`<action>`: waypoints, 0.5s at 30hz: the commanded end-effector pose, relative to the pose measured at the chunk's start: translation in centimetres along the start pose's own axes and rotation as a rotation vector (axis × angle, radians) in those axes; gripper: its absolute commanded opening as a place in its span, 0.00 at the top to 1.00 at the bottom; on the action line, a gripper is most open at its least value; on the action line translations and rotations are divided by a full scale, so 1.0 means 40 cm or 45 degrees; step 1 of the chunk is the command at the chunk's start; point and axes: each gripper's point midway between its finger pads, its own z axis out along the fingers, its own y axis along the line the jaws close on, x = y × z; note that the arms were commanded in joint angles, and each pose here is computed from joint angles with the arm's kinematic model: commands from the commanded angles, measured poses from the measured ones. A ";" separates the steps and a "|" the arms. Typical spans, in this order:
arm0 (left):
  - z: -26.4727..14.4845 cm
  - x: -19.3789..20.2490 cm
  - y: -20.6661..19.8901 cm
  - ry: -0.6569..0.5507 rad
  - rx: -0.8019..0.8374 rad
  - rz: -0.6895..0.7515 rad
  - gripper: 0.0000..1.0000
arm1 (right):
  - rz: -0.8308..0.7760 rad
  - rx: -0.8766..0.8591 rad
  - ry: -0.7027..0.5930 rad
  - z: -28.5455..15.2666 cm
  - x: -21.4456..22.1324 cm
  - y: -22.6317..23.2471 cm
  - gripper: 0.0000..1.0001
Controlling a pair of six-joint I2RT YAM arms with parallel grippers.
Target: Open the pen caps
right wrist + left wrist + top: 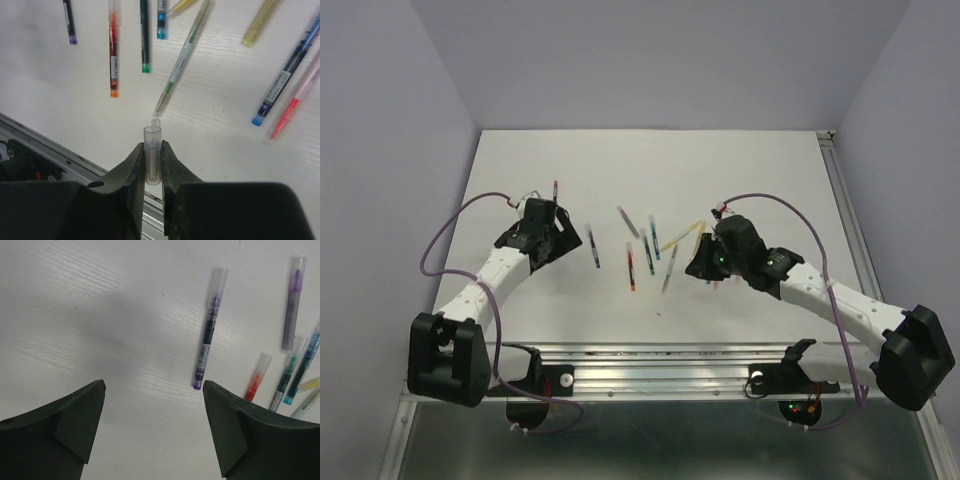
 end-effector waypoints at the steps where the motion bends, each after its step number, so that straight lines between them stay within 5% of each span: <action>1: -0.070 -0.029 -0.044 -0.103 0.130 -0.072 0.09 | 0.132 0.143 -0.216 -0.035 -0.100 -0.016 0.93; 7: -0.120 -0.038 -0.047 -0.151 0.182 -0.078 0.09 | 0.126 0.523 -0.383 -0.103 -0.240 -0.158 0.93; 15: -0.135 -0.062 -0.054 -0.204 0.200 -0.094 0.08 | 0.195 0.608 -0.416 -0.061 -0.474 -0.338 0.92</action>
